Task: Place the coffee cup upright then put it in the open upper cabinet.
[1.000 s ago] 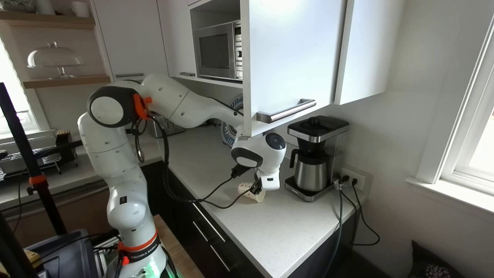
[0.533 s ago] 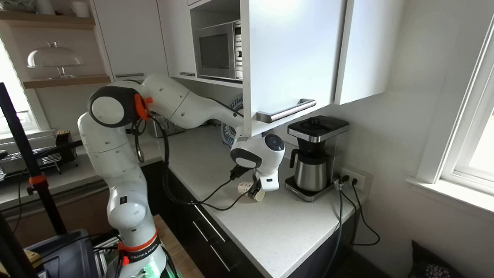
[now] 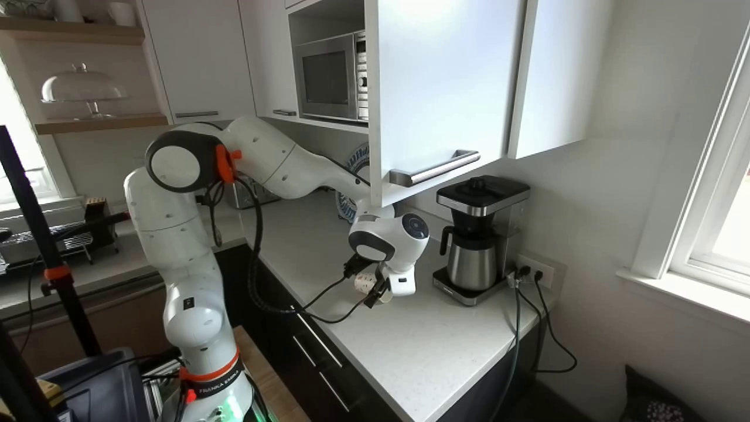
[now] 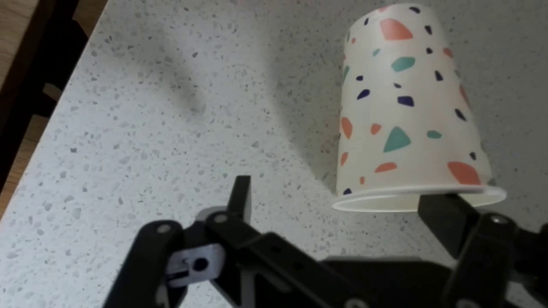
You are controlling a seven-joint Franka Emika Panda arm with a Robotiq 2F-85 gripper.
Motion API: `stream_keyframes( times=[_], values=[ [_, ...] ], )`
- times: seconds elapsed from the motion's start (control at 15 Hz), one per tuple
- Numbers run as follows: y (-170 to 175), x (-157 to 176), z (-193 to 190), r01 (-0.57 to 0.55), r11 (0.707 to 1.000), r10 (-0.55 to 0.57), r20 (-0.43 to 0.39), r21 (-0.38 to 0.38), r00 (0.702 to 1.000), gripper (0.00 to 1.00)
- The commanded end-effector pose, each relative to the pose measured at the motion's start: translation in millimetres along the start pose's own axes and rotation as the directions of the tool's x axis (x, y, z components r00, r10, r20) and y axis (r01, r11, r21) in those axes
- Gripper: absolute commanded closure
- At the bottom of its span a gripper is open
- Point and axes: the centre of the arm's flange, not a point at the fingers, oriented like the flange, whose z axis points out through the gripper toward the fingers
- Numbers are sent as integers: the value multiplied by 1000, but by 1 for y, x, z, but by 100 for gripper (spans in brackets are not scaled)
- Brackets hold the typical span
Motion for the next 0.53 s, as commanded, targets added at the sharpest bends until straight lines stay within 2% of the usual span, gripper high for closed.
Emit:
stream_keyframes(
  times=[0.0,0.07,0.13,0.2,0.27,0.47],
  values=[
    [1,-3,19,4,1000,-4,69,4,998,1],
    [0,-4,23,3,1000,-4,88,8,996,0],
    [-1,-6,27,2,1000,-5,118,25,993,15],
    [-2,-8,30,15,998,-23,142,54,990,25],
    [-3,-10,33,17,997,-29,171,69,985,29],
    [-1,-12,42,10,994,-35,231,110,972,54]
  ],
)
